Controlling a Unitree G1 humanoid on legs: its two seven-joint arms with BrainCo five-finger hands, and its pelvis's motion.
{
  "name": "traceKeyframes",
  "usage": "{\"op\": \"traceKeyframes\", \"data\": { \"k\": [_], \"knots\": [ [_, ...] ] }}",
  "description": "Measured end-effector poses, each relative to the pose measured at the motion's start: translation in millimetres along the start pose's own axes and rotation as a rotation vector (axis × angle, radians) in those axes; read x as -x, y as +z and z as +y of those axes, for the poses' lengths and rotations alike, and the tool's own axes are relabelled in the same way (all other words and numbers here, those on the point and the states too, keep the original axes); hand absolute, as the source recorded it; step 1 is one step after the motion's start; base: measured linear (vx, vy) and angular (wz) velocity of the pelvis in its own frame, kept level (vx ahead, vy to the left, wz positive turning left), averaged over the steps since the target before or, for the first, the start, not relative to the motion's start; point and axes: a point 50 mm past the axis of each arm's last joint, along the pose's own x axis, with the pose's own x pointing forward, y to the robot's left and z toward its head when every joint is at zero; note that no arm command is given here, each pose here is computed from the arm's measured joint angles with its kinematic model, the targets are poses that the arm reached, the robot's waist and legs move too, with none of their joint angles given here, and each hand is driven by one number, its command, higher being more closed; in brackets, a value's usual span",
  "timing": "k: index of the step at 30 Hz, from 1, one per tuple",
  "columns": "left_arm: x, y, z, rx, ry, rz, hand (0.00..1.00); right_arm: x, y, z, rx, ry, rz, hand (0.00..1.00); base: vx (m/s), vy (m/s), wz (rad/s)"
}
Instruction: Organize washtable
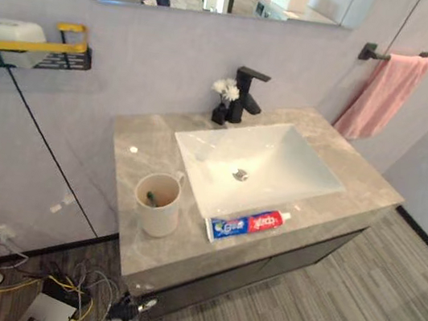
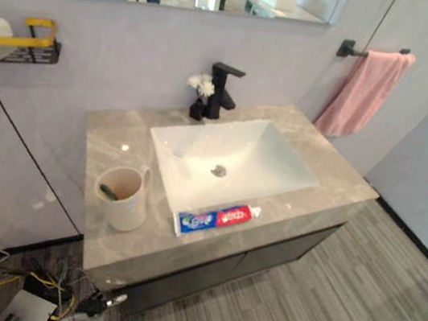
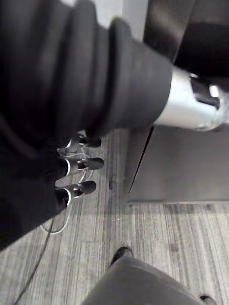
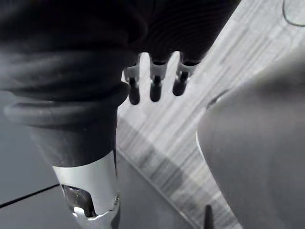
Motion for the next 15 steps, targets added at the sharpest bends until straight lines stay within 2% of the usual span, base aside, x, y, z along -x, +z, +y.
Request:
{"op": "traceKeyframes", "data": {
  "k": [4,10,15],
  "knots": [
    [4,-19,17,0.0,0.038,0.075,0.0,-2,0,-1,0.023,-0.005,0.021,0.0,-0.05,-0.07,0.41],
    [4,-17,23,-0.001,0.053,0.067,0.0,-3,6,-4,0.071,-0.004,0.002,0.0,-0.04,-0.033,0.36],
    [0,-2,27,0.03,0.064,0.017,0.0,-7,16,10,0.184,0.043,-0.008,0.0,-0.15,-0.273,0.51]
  ]
}}
